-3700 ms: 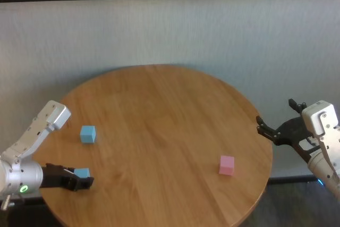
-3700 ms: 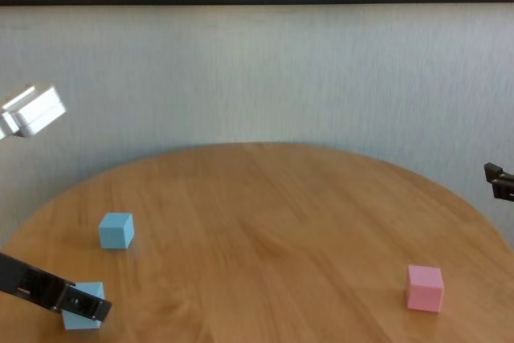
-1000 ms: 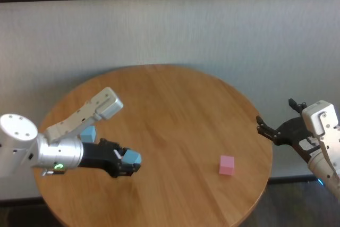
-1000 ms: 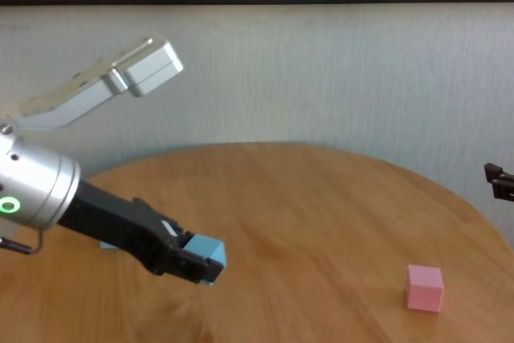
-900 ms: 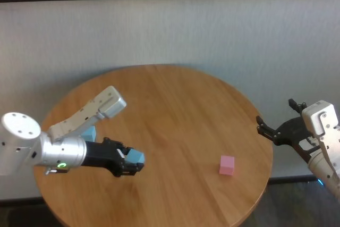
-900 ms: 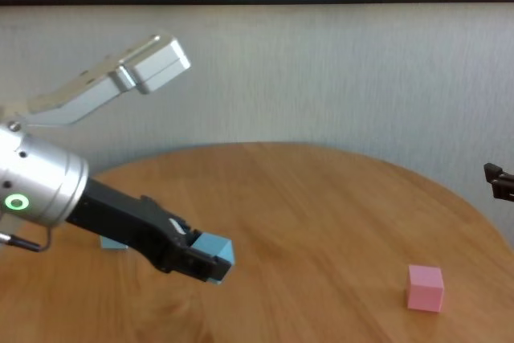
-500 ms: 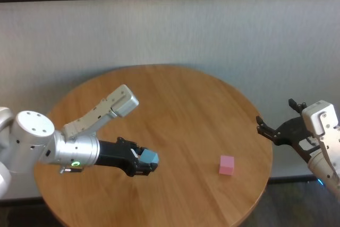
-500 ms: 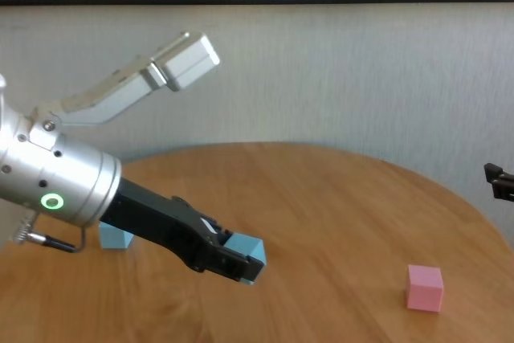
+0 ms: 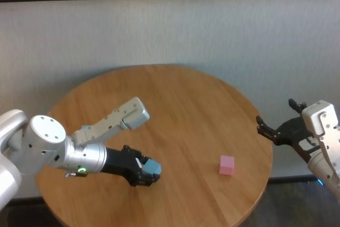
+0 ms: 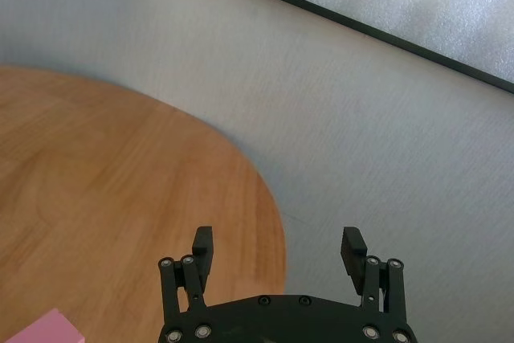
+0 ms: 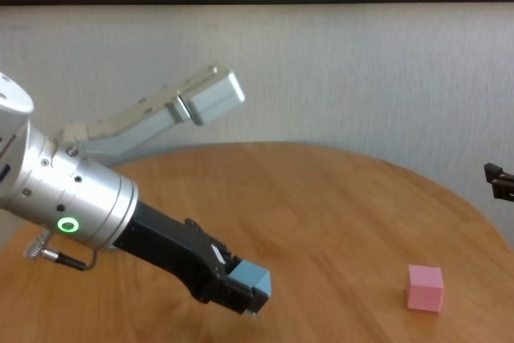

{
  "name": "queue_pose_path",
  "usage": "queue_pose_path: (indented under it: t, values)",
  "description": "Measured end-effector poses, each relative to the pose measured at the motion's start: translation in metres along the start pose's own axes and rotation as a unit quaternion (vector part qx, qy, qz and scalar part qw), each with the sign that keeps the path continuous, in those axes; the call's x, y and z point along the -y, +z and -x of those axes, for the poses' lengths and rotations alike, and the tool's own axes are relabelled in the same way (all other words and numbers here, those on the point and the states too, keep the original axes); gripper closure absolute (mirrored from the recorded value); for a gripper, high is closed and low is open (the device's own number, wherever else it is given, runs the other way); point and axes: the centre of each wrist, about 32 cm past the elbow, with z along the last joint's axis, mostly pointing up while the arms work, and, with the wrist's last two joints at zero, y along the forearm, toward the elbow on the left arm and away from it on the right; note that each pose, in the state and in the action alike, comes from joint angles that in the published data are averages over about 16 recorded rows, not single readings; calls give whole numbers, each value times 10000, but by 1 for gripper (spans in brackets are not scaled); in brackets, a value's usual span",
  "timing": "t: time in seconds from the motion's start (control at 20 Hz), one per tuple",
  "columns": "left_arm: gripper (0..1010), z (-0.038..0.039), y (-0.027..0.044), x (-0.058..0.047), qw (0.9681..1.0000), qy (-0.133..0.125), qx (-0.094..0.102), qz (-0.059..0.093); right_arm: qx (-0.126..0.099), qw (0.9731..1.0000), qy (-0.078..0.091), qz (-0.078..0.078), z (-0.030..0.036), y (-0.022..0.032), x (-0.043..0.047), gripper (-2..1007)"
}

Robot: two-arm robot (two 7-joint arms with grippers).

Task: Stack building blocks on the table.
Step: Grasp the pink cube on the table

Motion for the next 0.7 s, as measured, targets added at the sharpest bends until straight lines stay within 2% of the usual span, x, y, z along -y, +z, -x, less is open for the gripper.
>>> queue_pose_path:
  t: [0.35,0.7]
  values:
    - [449,1,-16,50,9998,-41,152,-152,0,10000,0,0,0,0,0,0]
    - [375,2,-18,48,9998,-37,148,-153,0,10000,0,0,0,0,0,0]
